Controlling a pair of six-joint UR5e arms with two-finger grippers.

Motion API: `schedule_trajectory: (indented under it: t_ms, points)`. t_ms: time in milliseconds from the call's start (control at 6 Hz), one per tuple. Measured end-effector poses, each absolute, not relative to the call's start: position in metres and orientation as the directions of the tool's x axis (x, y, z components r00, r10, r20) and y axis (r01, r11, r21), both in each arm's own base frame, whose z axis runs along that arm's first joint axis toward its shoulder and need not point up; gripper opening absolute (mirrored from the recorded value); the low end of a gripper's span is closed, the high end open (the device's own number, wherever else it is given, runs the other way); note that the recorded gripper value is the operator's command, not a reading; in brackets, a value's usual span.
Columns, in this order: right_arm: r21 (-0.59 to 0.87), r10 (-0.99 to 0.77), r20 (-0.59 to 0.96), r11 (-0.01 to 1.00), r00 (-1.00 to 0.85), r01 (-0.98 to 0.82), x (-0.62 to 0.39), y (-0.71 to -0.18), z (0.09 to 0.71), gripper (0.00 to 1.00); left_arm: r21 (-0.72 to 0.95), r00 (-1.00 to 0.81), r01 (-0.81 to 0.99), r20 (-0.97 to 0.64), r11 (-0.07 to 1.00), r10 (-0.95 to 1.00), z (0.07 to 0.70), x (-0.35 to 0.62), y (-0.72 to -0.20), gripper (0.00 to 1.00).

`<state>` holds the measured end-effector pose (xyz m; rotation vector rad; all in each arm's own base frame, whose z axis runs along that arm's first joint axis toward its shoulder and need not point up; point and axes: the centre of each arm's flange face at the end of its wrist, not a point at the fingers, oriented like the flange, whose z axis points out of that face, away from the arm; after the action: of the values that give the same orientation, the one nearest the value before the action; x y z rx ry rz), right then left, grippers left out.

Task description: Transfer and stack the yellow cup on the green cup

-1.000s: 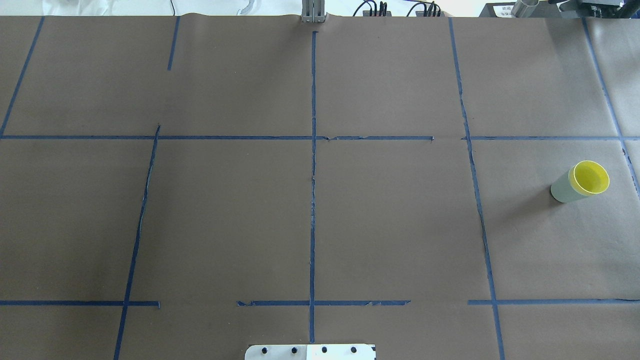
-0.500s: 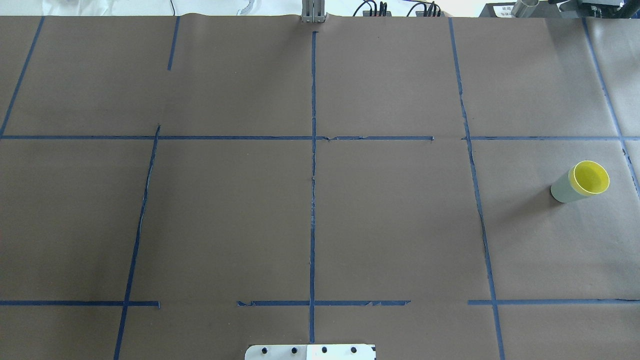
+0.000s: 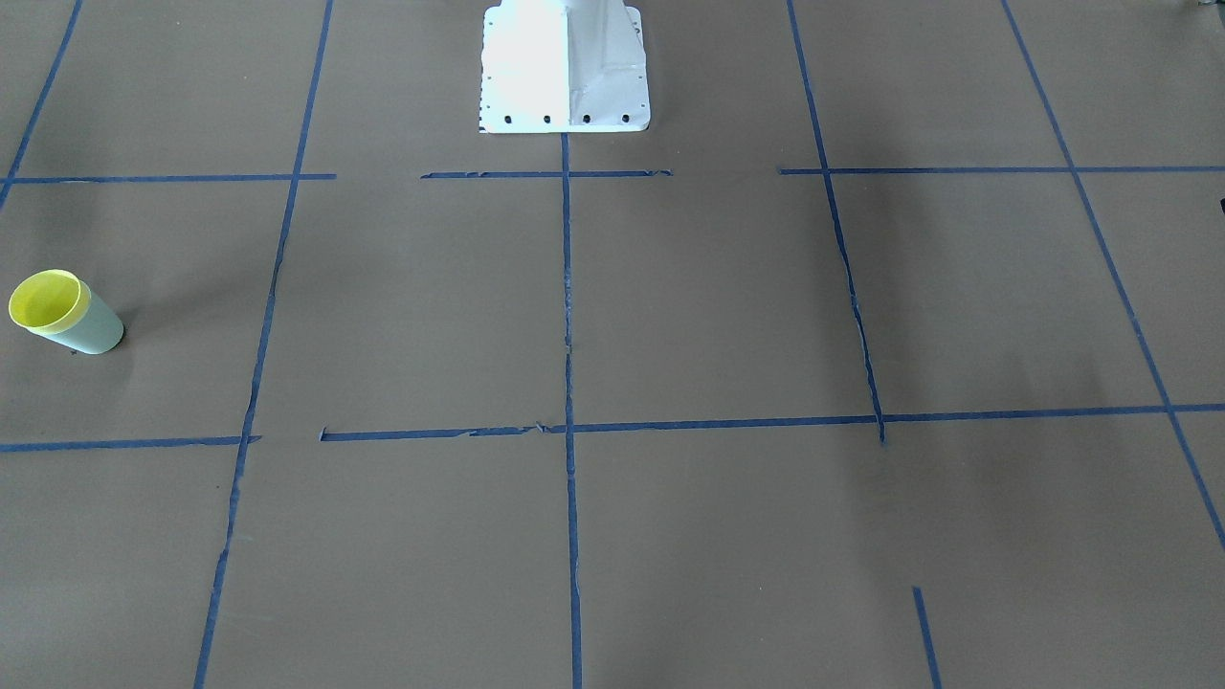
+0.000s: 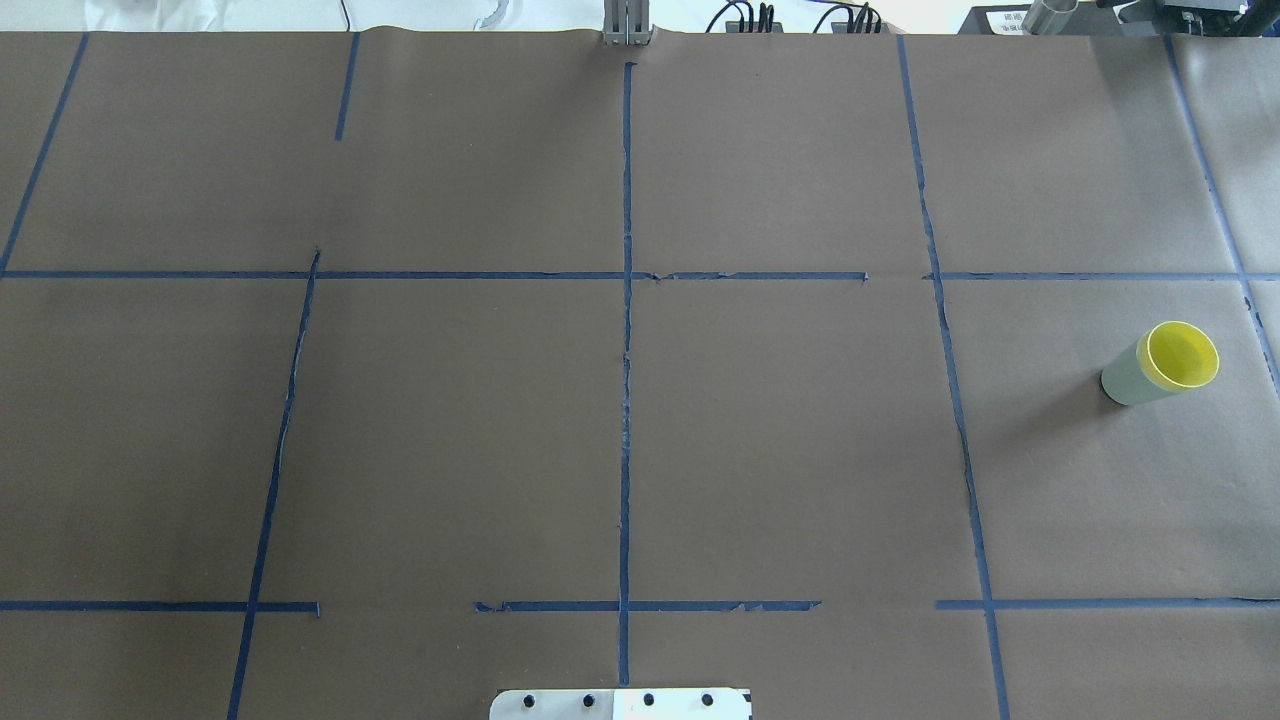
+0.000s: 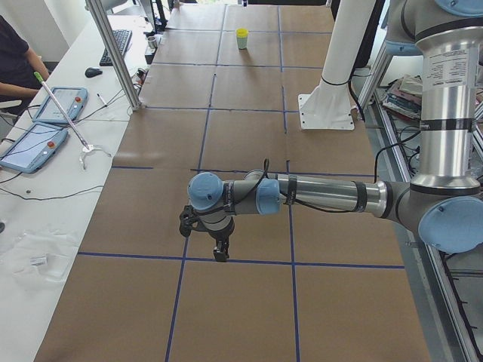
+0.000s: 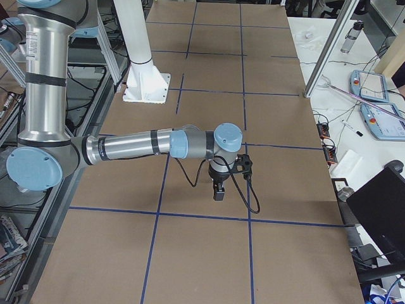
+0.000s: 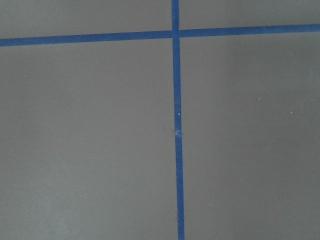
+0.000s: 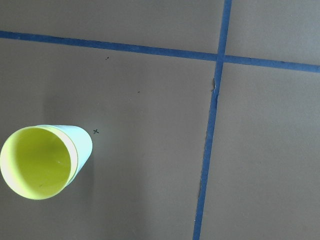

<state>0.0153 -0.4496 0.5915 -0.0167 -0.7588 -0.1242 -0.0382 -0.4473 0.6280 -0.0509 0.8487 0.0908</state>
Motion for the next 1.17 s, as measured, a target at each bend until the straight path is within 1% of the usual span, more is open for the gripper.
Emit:
schedule_trajectory:
  t_ms: [333,1167]
  points:
    - [0.029,-0.106,0.688,0.993,0.718,0.118,0.015,-0.450,0.591,1.00,0.001,0.636,-0.095,-0.769,0.995,0.062,0.619,-0.038,-0.437,1.00]
    - [0.030,-0.105,0.697,0.993,0.710,0.117,0.014,-0.449,0.590,1.00,0.020,0.649,-0.096,-0.757,0.995,0.078,0.611,-0.039,-0.438,1.00]
